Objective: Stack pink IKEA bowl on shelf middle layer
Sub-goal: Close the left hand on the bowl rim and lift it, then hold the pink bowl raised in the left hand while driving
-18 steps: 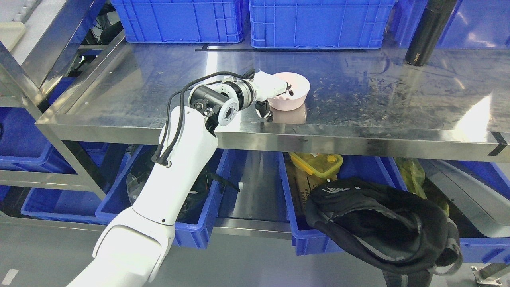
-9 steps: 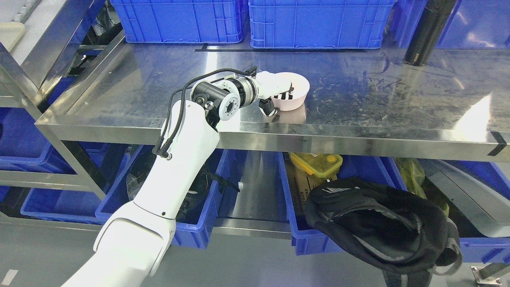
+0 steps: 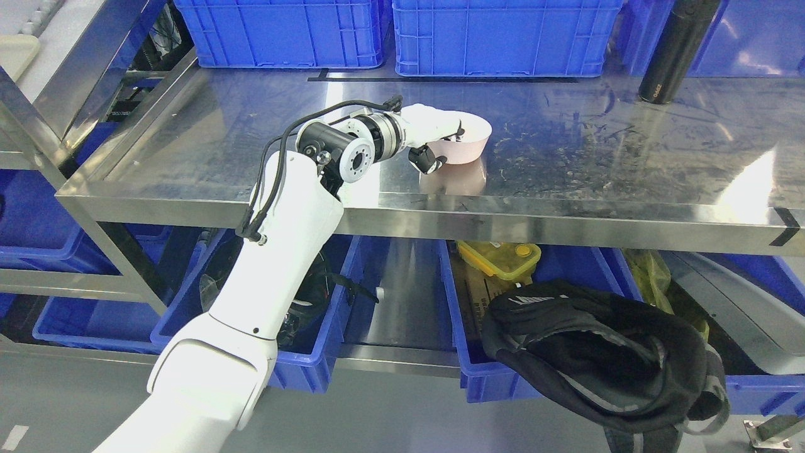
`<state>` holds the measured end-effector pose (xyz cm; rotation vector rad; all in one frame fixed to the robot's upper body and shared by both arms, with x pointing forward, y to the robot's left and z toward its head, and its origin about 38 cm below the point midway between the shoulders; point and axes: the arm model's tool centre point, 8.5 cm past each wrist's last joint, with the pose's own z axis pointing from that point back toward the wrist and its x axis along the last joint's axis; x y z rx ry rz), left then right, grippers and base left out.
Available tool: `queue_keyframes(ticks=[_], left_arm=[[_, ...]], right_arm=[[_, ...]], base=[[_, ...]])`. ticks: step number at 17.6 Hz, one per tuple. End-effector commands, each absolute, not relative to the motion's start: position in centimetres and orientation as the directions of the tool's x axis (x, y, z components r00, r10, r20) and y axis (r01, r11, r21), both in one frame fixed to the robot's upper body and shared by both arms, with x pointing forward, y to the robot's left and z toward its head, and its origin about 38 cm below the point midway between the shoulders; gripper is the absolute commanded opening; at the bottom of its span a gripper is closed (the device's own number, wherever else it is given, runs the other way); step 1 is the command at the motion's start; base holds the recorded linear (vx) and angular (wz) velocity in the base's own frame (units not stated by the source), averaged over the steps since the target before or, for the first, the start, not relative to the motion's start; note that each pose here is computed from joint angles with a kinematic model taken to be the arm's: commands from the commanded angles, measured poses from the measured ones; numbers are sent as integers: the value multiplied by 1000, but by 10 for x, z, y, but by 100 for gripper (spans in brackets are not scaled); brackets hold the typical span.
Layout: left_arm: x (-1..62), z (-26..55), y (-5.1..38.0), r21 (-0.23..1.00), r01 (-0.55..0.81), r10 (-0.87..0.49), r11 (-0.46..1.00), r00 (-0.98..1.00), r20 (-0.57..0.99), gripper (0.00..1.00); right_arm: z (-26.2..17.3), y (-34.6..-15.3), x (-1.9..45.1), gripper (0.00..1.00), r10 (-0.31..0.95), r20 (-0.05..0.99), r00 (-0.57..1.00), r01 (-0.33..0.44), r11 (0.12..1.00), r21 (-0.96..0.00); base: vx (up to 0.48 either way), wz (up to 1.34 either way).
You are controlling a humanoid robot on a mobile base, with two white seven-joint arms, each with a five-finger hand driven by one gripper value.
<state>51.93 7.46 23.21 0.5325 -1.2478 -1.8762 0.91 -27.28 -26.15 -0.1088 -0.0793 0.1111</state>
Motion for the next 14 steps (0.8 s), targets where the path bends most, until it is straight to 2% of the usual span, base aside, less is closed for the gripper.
queue_keyframes(ticks=[1,9,12,14], left_arm=[[529,246,107,928,350,-807,-127,-580,109,0],[519,301,147,988,149,-747,37,-653,126,1],[500,313,143,987,86,-687,138,-709,158,1],[486,306,140,986,73,-658,147,-737,153,0]], right_arm=[[-261,-284,0,100,116,66,991,-107,986,-128],[-261,-284,0,100,116,66,991,-107,986,-128],[-261,-284,0,100,116,66,991,-107,986,-128],[-261,-284,0,100,116,66,991,-107,986,-128]], base=[[0,0],[-1,4],[-10,61],[-26,171]])
